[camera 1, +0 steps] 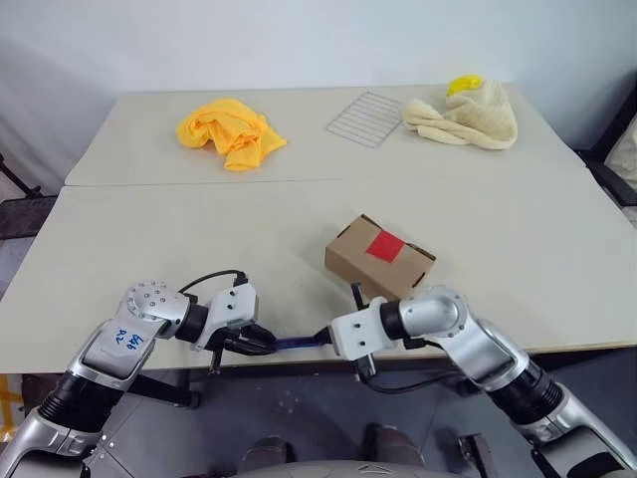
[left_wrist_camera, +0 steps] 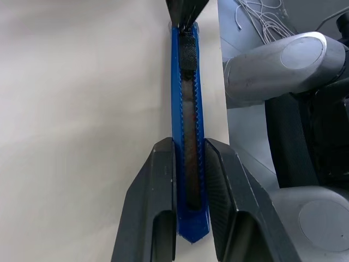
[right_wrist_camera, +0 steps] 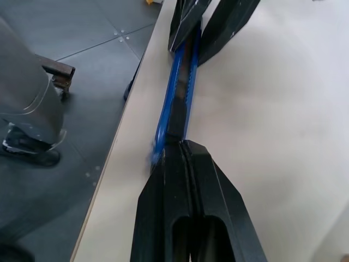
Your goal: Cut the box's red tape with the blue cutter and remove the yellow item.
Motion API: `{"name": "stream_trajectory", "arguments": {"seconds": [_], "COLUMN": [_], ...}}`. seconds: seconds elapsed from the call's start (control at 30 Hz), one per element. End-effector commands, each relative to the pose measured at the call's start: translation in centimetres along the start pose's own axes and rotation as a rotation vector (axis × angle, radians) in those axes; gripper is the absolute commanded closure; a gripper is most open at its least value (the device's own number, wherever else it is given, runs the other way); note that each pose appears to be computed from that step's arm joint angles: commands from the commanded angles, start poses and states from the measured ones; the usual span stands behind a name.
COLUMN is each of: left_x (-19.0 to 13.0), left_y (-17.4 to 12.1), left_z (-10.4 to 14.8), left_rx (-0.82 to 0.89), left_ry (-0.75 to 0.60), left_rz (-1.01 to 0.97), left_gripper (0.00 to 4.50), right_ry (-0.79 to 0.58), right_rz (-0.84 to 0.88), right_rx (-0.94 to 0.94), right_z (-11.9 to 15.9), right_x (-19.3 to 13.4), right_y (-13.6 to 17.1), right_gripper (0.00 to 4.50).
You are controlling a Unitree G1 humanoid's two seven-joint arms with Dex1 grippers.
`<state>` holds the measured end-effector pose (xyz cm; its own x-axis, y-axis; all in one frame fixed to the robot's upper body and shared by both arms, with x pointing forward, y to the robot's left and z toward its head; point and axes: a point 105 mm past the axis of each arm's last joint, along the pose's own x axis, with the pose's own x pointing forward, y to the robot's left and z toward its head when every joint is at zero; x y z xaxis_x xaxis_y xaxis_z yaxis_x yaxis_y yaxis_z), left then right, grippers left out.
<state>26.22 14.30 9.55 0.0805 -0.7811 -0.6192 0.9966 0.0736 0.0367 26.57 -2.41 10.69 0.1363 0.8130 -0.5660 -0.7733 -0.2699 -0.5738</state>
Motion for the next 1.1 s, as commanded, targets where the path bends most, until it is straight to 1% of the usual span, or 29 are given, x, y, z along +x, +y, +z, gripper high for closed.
{"name": "stream_trajectory", "arguments": {"seconds": [0.03, 0.23, 0.37, 0.57, 0.73, 0.87, 1.0, 1.07, 1.1], "left_x": [1.1, 1.2, 1.3, 1.4, 1.5, 1.0, -0.5, -1.6, -2.3], "left_y": [-1.1, -1.0, -0.9, -0.7, -0.5, 0.1, 1.6, 2.5, 3.1], "left_z": [-1.5, -1.3, -1.2, -1.1, -1.0, -0.6, 0.2, 0.4, 0.5], "left_rx": [-0.045, -0.048, -0.048, -0.048, -0.044, -0.019, 0.051, 0.08, 0.102], "left_ry": [0.054, 0.05, 0.048, 0.044, 0.037, 0.0, -0.11, -0.157, -0.177], "left_rz": [-0.053, -0.05, -0.05, -0.046, -0.036, 0.019, 0.171, 0.263, 0.318], "left_gripper": [4.09, 4.09, 4.09, 4.09, 4.09, 4.09, 4.09, 4.09, 4.09], "right_ry": [0.018, -0.025, -0.033, -0.054, -0.054, -0.075, -0.131, -0.146, -0.111], "right_rz": [0.054, 0.069, 0.071, 0.057, 0.041, -0.034, -0.162, -0.201, -0.23], "right_rx": [0.019, 0.002, -0.001, -0.007, -0.012, 0.066, 0.247, 0.332, 0.407], "right_z": [-0.6, 0.5, 0.8, 1.4, 1.4, 1.7, 2.3, 2.5, 1.9], "right_x": [1.4, 3.1, 3.8, 5.3, 5.4, 3.2, -1.5, -3.9, -5.2], "right_y": [1.2, 1.3, 1.2, 0.2, -0.7, -2.2, -4.8, -5.6, -6.1], "right_gripper": [4.46, 4.46, 4.46, 4.46, 4.46, 4.46, 4.46, 4.46, 4.3]}}
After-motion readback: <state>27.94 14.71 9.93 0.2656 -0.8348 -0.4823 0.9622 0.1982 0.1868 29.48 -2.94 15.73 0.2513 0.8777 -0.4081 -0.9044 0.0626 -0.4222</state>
